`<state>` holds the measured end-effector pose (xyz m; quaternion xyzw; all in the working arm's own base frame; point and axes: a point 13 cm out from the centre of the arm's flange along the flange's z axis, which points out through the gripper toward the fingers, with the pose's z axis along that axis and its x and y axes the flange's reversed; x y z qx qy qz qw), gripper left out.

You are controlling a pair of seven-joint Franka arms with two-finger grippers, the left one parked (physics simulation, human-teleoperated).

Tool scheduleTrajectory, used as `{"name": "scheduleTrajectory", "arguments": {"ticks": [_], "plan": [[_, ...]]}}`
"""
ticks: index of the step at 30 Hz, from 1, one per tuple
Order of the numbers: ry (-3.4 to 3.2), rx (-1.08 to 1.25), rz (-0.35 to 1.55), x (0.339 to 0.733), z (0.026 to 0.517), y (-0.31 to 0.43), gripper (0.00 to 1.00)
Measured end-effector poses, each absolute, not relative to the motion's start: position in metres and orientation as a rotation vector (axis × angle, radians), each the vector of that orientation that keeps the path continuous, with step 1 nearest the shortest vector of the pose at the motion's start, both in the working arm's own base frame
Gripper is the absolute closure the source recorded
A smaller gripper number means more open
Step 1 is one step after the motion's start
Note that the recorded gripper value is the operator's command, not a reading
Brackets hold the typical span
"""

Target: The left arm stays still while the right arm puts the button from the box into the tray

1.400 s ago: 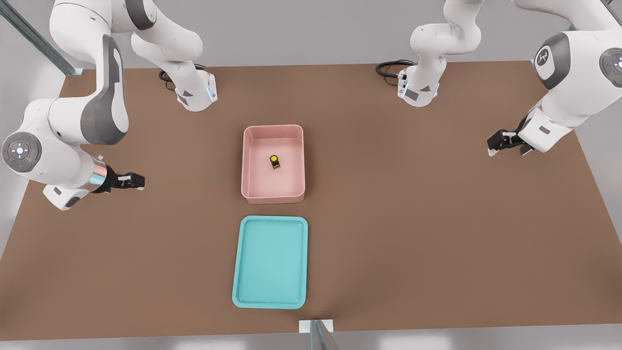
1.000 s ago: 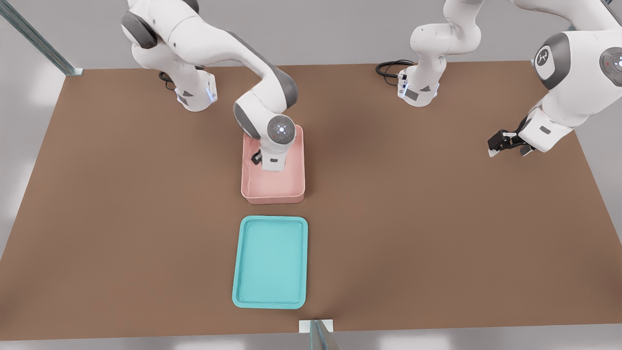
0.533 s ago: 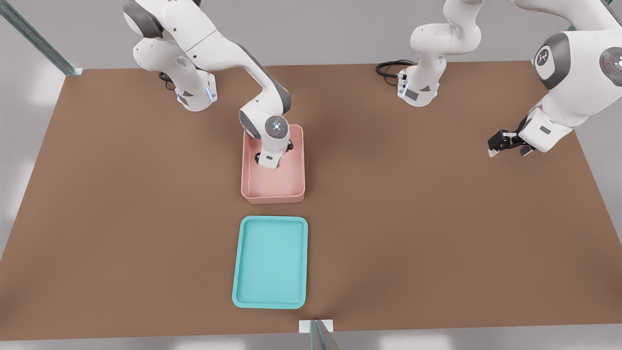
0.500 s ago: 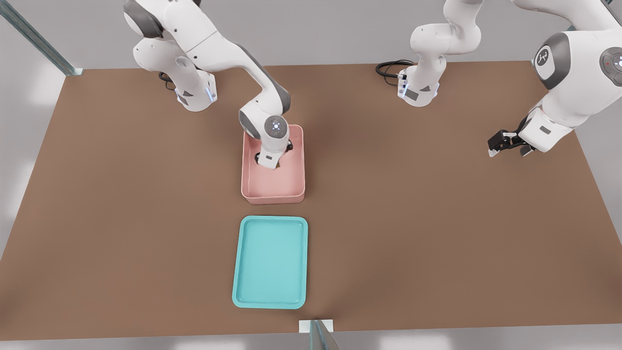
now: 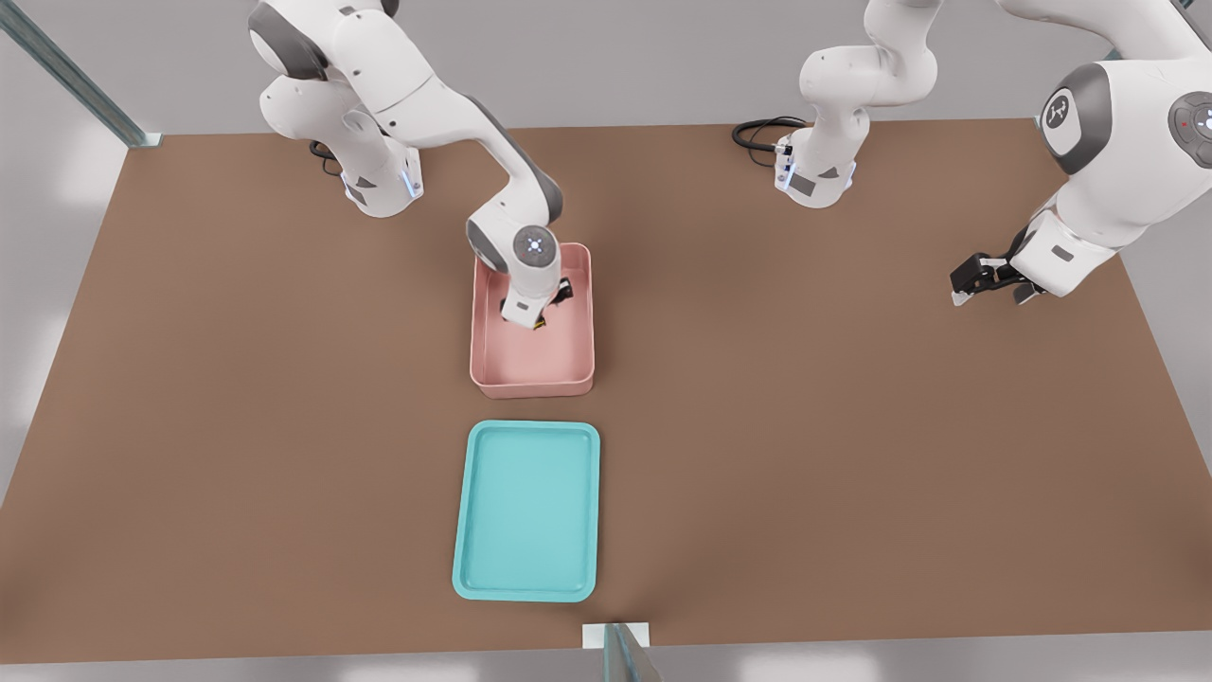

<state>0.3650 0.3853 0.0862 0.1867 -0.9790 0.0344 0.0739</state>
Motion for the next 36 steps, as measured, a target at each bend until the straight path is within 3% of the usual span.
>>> {"name": "scheduleTrajectory", "arguments": {"ticks": [4, 16, 20, 26, 36], "plan": [[-2.934, 0.569, 0.11, 0.373, 0.08, 0.375, 0.0], [-2.863, 0.685, 0.142, 0.349, 0.05, 0.374, 0.0], [-2.861, 0.694, 0.124, 0.347, 0.048, 0.378, 0.16], [-2.864, 0.699, 0.103, 0.349, 0.049, 0.382, 0.15], [-2.863, 0.718, 0.094, 0.35, 0.05, 0.383, 0.38]]}}
